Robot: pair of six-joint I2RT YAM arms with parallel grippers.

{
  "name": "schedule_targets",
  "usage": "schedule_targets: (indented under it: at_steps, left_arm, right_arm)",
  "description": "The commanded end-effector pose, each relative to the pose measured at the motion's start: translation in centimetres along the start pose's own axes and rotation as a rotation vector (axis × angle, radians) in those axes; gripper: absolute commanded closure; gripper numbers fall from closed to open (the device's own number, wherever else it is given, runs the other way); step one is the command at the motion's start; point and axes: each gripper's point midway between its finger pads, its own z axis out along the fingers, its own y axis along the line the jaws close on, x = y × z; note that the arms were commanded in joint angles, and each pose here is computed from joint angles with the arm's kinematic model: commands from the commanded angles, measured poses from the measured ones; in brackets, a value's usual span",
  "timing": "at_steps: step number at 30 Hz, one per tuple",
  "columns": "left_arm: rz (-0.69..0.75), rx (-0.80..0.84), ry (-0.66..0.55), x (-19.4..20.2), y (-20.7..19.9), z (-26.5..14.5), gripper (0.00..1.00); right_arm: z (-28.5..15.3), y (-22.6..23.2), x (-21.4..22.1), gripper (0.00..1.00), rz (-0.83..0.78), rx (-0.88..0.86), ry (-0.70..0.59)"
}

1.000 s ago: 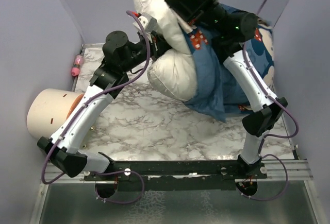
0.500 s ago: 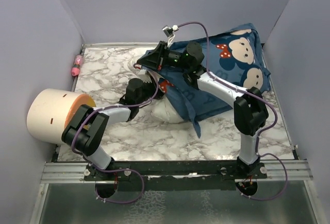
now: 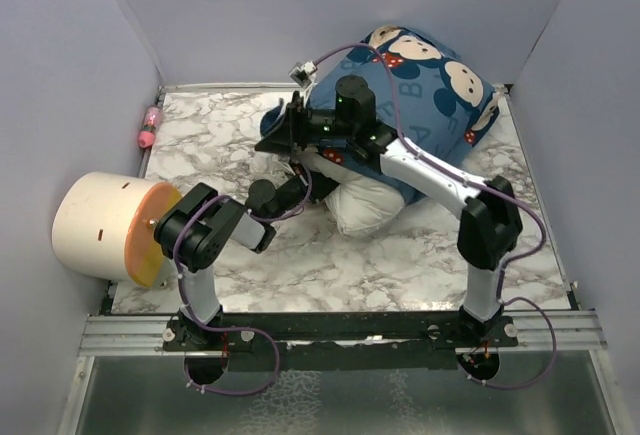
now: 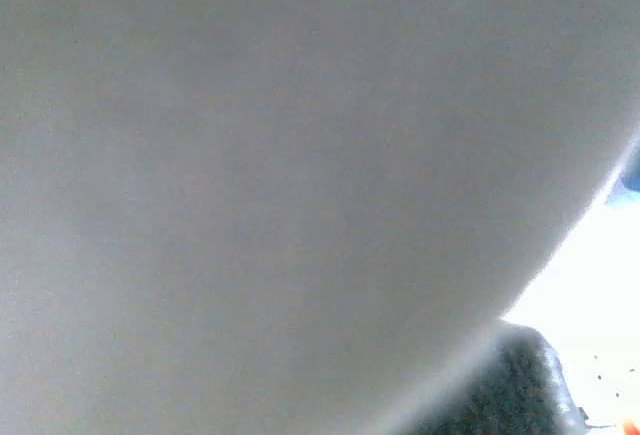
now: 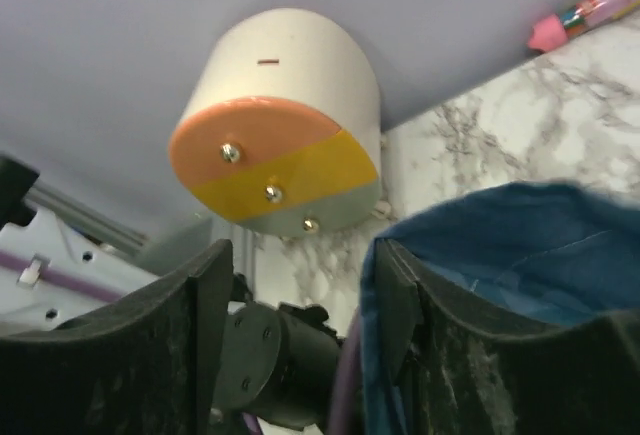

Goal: Put the pillow into the pillowcase
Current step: Stuff the pillow into the pillowcase.

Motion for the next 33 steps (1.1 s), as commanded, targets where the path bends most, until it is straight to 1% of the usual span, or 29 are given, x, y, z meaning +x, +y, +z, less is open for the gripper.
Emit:
schedule_targets:
  at_steps: [1, 4, 7, 9, 11, 16, 19, 22, 24, 27, 31, 33]
  left_arm:
    - [0.013, 0.140, -0.065, -2.3, -3.8, -0.9, 1.00]
    - [-0.013, 0.128, -0.052, -1.4, -3.1, -1.9, 1.00]
    - [-0.039, 0.126, -0.055, -0.9, -2.7, -2.8, 1.00]
    - [-0.049, 0.131, -0.060, -0.7, -2.6, -3.1, 1.00]
    - [-0.057, 0.139, -0.063, -0.7, -2.6, -3.1, 1.00]
    - [-0.049, 0.156, -0.055, -0.8, -3.0, -3.1, 1.00]
    - [-0.043, 0.155, -0.026, -0.6, -2.9, -3.2, 1.00]
    - [-0.040, 0.160, -0.008, -0.3, -3.0, -3.4, 1.00]
    - [-0.042, 0.165, -0.001, -0.1, -3.1, -3.5, 1.00]
    - [-0.045, 0.170, 0.006, 0.0, -3.2, -3.6, 1.00]
    - [-0.039, 0.176, 0.012, -0.1, -3.4, -3.5, 1.00]
    - [-0.039, 0.178, 0.015, -0.1, -3.4, -3.5, 1.00]
  right_arm:
    - [-4.8, 5.8, -2.7, 0.34, -0.341, 0.123, 0.052]
    - [-8.9, 7.3, -3.9, 0.16, -0.457, 0.252, 0.048]
    - [-13.4, 7.2, -4.2, 0.01, -0.508, 0.436, 0.049]
    - [-16.3, 6.1, -3.5, 0.00, -0.496, 0.575, 0.073]
    - [-18.6, 4.9, -1.1, 0.00, -0.453, 0.671, 0.132]
    - [-22.2, 3.0, 7.1, 0.00, -0.306, 0.751, 0.262]
    - [-24.1, 1.9, 9.6, 0.00, -0.257, 0.833, 0.288]
    - [-26.1, 0.4, 9.4, 0.00, -0.254, 0.973, 0.278]
    - [-26.9, 0.2, 8.6, 0.00, -0.267, 1.029, 0.258]
    - [-26.5, 1.2, 7.0, 0.00, -0.302, 0.993, 0.231]
    - [-25.5, 5.2, 4.8, 0.01, -0.387, 0.817, 0.166]
    - [-26.3, 5.8, 3.9, 0.01, -0.419, 0.837, 0.138]
